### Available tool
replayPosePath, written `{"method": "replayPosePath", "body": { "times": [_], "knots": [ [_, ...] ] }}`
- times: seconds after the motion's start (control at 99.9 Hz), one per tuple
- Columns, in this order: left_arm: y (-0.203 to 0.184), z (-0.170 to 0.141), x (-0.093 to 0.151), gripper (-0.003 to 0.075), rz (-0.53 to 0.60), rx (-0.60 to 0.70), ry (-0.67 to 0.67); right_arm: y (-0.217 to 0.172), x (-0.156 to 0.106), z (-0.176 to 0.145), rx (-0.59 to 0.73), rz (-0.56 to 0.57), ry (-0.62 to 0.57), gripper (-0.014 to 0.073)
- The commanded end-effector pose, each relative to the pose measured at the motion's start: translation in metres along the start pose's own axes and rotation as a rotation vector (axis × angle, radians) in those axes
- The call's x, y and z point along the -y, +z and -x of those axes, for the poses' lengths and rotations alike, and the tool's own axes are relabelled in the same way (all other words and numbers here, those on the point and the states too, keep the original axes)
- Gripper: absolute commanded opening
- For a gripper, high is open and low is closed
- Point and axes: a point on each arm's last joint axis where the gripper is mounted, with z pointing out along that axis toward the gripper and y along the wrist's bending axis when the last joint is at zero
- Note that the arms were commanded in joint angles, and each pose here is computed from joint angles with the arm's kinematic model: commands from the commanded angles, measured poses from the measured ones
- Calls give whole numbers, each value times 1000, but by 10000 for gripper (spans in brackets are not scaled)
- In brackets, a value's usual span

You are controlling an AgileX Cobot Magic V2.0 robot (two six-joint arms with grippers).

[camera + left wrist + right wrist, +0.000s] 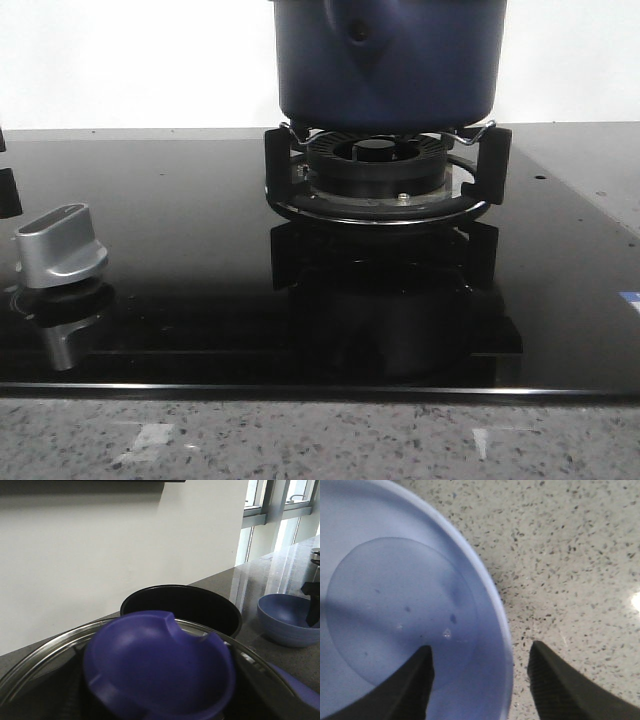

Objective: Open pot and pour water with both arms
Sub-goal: 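Lower the right gripper onto the rim of the light blue bowl, then grasp the bowl rim with the right gripper and lift it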

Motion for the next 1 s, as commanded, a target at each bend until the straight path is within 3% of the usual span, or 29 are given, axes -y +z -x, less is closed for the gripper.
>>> {"method": "replayPosePath", "body": {
  "times": [0.0, 0.28, 0.45, 0.651, 0.991],
  "knots": [
    [-4, 17, 5, 253, -23, 82, -42, -8, -1, 3, 65, 35, 13, 347],
    [-4, 17, 5, 253, -23, 82, -42, 0, -1, 0, 68, 51, 27, 174],
    [-4, 17, 5, 253, -23, 83, -43, 2, -4, 0, 79, 93, 36, -76],
    [-4, 17, 5, 253, -23, 83, -43, -2, -15, -2, 84, 169, 46, -73],
    [-4, 17, 5, 253, -23, 83, -43, -21, -42, -18, 130, 224, -115, -65]
  ]
}}
